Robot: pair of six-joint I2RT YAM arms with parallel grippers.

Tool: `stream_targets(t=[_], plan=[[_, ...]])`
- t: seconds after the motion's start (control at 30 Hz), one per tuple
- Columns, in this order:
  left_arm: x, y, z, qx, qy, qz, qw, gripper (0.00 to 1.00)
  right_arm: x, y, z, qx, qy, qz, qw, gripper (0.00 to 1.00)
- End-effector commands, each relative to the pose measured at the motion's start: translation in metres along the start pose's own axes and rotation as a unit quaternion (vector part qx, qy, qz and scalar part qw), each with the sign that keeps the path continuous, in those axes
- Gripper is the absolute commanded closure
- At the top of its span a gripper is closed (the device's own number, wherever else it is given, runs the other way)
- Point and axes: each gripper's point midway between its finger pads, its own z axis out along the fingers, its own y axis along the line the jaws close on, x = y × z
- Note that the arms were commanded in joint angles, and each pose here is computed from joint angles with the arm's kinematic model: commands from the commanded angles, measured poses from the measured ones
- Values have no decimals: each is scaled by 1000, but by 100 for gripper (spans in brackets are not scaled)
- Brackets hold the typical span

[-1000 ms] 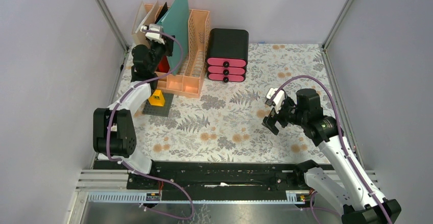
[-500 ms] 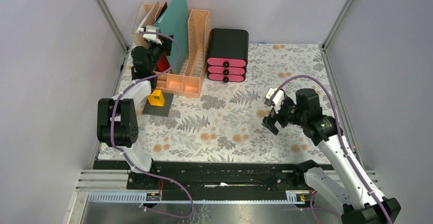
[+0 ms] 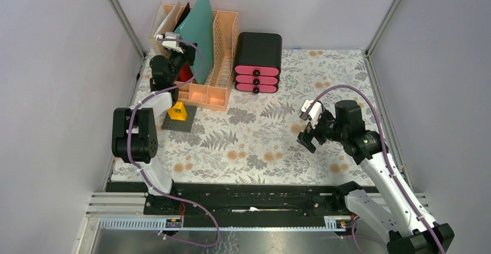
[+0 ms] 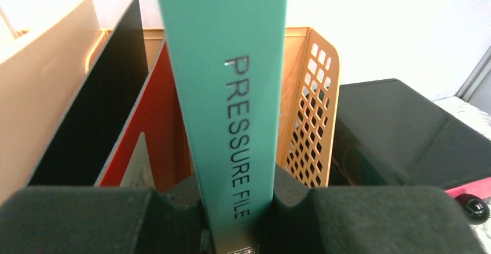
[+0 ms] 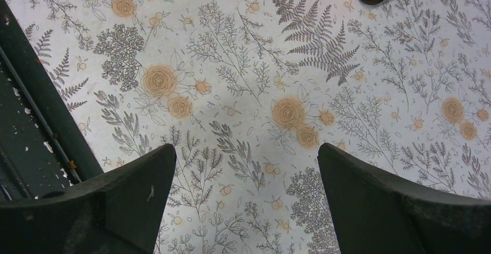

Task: Organize the desk
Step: Place the folder in the storage box.

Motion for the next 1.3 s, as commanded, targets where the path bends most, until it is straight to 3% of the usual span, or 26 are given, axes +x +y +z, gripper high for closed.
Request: stream_targets(t=[0.0, 0.37, 0.5, 0.73, 1.1, 1.27], plan=[[-34, -8, 7, 26, -64, -23, 997, 99, -1, -5, 0, 9, -3, -7, 1000, 0], [-6, -8, 3, 25, -38, -45, 998, 92, 0, -5, 1, 8, -2, -7, 1000, 0], [0, -7, 0, 18, -32, -51, 998, 84, 0, -5, 1, 8, -1, -6, 1000, 0], [-10, -3, -6, -7, -33, -62, 997, 52, 0, -4, 1, 7, -2, -6, 1000, 0], [-70, 4, -32, -79, -54, -96, 991, 13, -3, -4, -1, 9, -6, -10, 1000, 0], [-82, -4, -61, -104, -53, -146, 982, 1, -5, -4, -3, 11, -12, -13, 1000, 0]])
